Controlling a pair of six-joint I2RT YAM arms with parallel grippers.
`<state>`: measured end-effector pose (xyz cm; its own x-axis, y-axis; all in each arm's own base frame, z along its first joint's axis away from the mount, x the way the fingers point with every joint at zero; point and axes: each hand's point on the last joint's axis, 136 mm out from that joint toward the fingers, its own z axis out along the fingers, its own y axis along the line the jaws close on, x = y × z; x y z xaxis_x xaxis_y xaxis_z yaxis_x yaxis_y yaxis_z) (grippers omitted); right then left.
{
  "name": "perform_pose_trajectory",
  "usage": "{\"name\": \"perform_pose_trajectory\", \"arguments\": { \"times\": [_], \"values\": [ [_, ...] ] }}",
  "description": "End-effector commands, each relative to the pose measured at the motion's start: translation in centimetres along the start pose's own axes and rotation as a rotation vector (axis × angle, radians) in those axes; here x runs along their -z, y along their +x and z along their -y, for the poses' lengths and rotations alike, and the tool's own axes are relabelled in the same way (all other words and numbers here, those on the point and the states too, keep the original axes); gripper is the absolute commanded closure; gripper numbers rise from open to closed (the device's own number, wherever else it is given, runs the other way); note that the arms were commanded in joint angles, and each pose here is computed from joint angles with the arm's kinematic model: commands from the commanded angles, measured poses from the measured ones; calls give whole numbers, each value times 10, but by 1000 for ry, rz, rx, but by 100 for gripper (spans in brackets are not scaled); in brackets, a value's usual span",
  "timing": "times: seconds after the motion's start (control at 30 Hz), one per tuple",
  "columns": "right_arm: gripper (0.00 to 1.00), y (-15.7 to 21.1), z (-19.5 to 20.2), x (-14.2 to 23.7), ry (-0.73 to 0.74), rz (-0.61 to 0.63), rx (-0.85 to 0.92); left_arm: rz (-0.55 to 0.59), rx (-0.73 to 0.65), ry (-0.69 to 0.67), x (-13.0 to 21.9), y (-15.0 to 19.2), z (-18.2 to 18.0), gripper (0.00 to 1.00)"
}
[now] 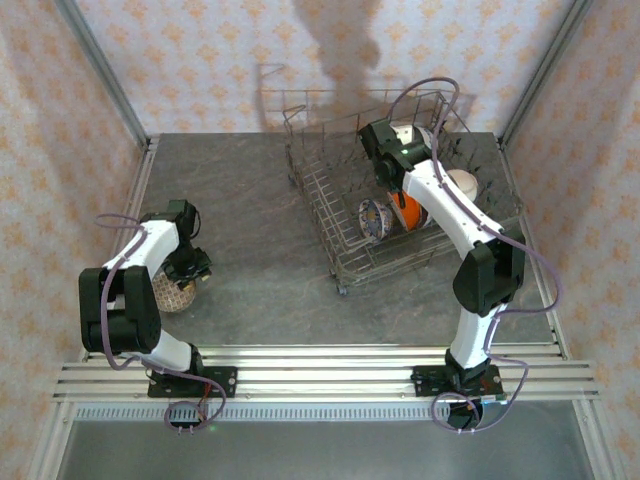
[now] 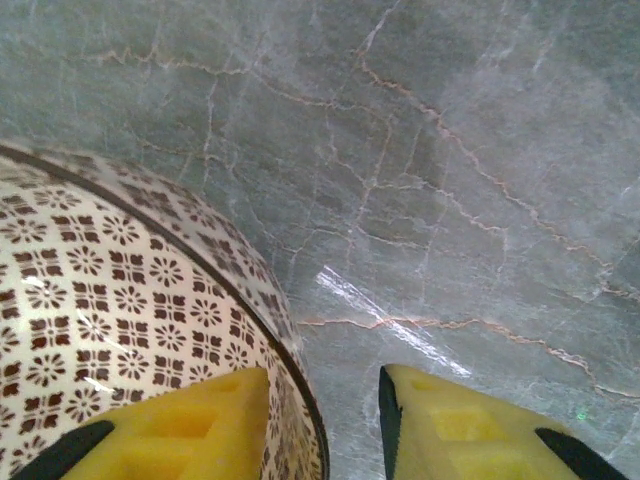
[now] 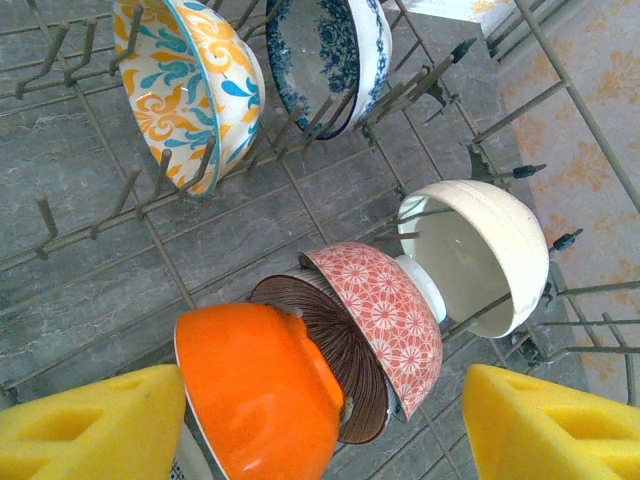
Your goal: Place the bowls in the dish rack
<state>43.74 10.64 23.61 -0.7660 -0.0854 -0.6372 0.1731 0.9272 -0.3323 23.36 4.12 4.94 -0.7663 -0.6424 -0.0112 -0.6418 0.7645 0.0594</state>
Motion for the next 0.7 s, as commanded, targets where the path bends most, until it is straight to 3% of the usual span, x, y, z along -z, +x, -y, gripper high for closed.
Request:
{"name": "perform_pose_trajectory", "arguments": {
  "times": [0.0, 0.67],
  "values": [
    [27, -4, 1, 6, 2, 0, -2, 14, -1, -6, -2, -3, -4, 68],
    [28, 0, 2, 15, 2, -6, -23, 130, 58, 130, 33, 5, 0, 94]
  ]
}}
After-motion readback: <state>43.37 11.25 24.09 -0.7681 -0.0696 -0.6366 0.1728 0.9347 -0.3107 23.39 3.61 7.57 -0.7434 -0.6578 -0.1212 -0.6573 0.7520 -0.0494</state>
